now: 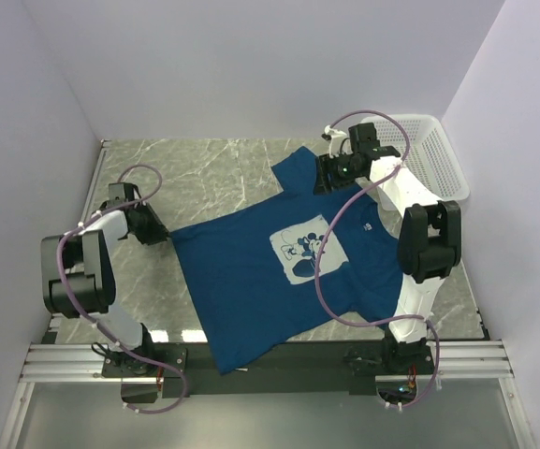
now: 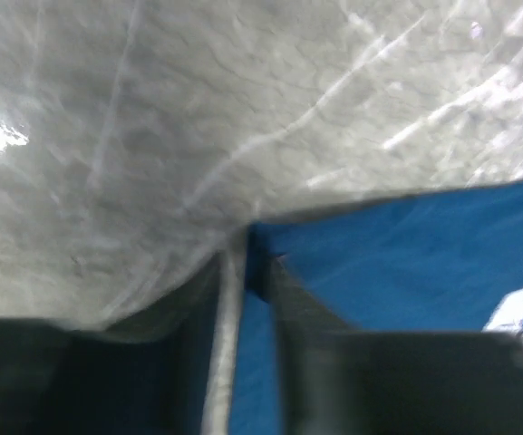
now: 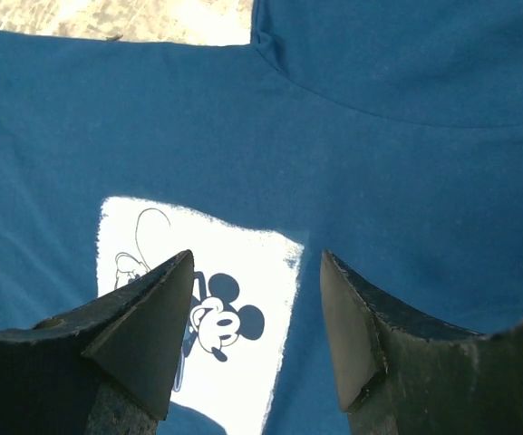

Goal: Fold and stack the t-shirts
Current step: Fold the tshirt

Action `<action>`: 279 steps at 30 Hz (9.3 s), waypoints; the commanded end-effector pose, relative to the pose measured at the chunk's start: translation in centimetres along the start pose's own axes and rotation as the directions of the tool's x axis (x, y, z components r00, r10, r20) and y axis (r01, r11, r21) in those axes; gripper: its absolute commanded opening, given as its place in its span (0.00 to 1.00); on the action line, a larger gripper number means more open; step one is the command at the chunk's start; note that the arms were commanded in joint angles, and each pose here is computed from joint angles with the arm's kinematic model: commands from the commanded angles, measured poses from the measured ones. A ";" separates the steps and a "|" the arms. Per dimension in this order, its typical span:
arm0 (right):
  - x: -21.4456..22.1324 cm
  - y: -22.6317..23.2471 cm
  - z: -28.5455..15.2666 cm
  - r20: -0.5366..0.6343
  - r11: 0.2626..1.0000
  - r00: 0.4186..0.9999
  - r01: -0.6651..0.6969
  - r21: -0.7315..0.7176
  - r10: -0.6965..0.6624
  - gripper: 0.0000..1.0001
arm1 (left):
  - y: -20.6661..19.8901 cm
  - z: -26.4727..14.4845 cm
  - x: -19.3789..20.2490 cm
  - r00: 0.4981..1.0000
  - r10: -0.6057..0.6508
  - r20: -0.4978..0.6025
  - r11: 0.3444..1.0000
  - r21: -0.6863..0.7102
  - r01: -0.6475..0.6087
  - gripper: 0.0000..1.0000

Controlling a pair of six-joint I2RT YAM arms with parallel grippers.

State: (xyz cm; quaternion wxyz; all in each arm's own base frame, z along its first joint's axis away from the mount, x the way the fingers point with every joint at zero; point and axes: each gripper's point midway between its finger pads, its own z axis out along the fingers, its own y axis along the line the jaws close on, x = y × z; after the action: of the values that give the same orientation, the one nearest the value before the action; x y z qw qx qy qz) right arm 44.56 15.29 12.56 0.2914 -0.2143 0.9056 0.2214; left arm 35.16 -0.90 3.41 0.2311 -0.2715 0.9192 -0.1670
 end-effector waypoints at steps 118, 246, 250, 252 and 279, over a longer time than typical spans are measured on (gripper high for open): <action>-2.1 -8.6 4.0 -0.091 0.954 0.996 0.009 0.299 0.019 0.68 | -3.6 -1.9 -0.1 0.998 0.061 0.027 0.994 0.090 -0.063 0.01; -21.4 15.8 -54.5 0.764 0.778 0.170 0.034 0.627 -0.623 0.00 | -19.5 -46.5 -10.3 0.498 -0.243 0.832 0.771 0.477 -0.422 0.01; -16.7 22.1 -64.1 0.766 0.768 -0.052 -0.029 0.640 -0.641 0.00 | -20.2 -54.9 -7.4 0.369 -0.298 0.880 0.738 0.457 -0.495 0.00; -14.1 24.7 -67.6 0.734 0.745 -0.139 -0.063 0.664 -0.665 0.00 | -20.7 -57.2 -5.9 0.358 -0.331 0.873 0.699 0.481 -0.529 0.00; -16.9 8.9 -39.2 0.799 0.920 0.456 0.170 0.354 -0.392 0.00 | -17.4 -35.2 -9.7 0.590 -0.258 0.765 0.789 0.519 -0.328 0.00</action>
State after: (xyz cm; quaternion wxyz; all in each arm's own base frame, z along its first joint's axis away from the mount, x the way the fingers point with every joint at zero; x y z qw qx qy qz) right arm 29.85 4.50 61.01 0.8089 -0.1630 0.5612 0.0643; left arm 28.30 -3.43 47.16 0.7058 -0.1978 0.6020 -0.3166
